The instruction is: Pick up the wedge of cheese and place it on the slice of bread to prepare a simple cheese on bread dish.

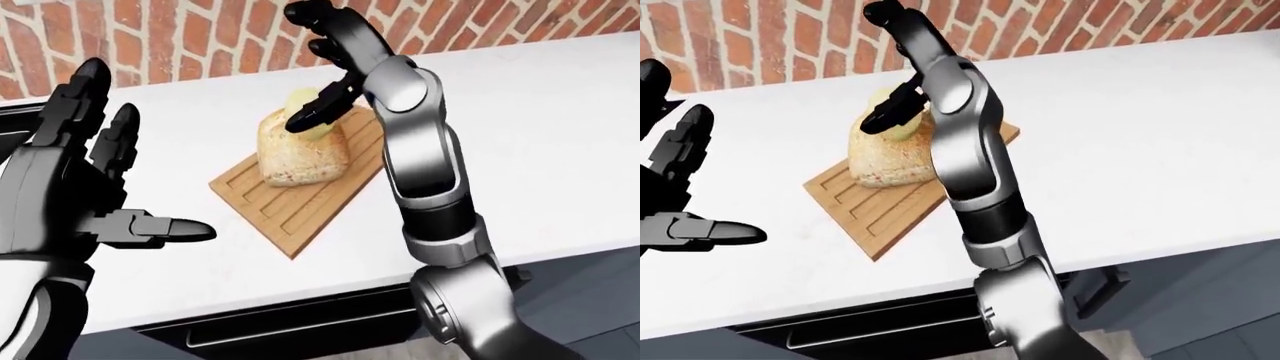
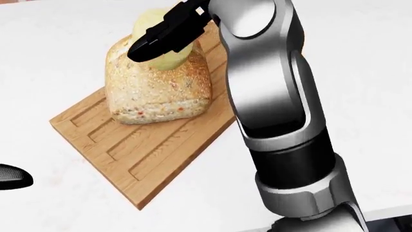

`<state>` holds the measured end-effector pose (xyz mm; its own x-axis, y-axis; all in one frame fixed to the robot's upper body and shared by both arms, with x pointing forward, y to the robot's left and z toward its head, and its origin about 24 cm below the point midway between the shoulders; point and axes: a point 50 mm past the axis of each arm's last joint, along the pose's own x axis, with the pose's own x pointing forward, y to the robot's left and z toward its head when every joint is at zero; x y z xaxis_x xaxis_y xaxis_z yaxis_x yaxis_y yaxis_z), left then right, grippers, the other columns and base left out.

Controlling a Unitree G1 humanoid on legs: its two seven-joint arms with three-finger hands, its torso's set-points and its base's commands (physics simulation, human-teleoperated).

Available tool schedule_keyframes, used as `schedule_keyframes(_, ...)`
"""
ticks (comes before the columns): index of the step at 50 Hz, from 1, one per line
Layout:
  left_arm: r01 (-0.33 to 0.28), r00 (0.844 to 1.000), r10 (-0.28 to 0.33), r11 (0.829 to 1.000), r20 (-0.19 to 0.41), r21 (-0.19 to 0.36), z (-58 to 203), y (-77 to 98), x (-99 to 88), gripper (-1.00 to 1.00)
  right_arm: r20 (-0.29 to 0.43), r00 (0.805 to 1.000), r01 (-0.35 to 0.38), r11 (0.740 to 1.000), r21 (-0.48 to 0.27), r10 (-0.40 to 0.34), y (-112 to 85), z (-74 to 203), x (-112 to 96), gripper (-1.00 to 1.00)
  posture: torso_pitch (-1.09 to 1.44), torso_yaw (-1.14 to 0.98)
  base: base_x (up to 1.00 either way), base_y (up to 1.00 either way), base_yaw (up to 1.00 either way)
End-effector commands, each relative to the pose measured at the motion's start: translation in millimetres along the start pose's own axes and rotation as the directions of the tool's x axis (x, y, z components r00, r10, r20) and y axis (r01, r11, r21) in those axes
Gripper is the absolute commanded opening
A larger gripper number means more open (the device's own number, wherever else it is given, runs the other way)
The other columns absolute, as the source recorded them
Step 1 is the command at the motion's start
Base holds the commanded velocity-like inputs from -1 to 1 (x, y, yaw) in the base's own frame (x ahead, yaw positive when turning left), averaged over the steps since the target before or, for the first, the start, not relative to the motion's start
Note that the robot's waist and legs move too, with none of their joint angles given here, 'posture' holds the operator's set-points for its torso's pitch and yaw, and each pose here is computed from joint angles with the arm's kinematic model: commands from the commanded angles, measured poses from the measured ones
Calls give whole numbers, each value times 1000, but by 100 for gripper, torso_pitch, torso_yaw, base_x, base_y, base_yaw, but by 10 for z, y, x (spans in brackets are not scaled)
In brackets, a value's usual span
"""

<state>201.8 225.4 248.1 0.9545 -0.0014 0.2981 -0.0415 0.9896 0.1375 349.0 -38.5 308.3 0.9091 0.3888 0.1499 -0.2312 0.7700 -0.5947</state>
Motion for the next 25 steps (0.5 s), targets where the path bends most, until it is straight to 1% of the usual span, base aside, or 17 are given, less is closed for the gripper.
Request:
schedule_keyframes(1, -12, 998, 10, 1000, 63, 24, 102, 6, -10, 100, 75, 996, 45, 999, -16, -43, -108, 194, -88, 73, 0, 0, 0, 0, 0)
schedule_keyframes(5, -13, 998, 11, 1000, 65, 28, 125, 6, -10, 100, 77, 995, 63, 998, -10, -62, -181, 190, -160, 73, 0, 0, 0, 0, 0)
schedule_keyframes(12, -7, 997, 5, 999, 77, 32, 202, -16, 22, 100, 97, 988, 122, 992, 18, -123, -401, 257, -376, 76, 0, 0, 0, 0, 0)
schedule_keyframes(14, -9, 997, 6, 999, 81, 35, 233, -11, 20, 100, 104, 984, 144, 989, 26, -146, -473, 287, -465, 77, 0, 0, 0, 0, 0)
schedule_keyframes(18, -7, 996, 3, 999, 94, 40, 305, -14, 7, 100, 112, 977, 177, 983, 41, -180, -577, 322, -609, 74, 0, 0, 0, 0, 0)
schedule_keyframes(22, -12, 994, 7, 999, 105, 45, 367, 6, -8, 100, 111, 970, 211, 976, 58, -216, -664, 306, -742, 80, 0, 0, 0, 0, 0)
schedule_keyframes(24, -15, 993, 9, 999, 114, 50, 422, 26, -16, 100, 107, 967, 224, 973, 59, -230, -700, 298, -790, 97, 0, 0, 0, 0, 0)
schedule_keyframes(25, -22, 992, 16, 998, 122, 50, 470, 56, -26, 100, 109, 965, 233, 971, 60, -239, -734, 314, -825, 100, 0, 0, 0, 0, 0)
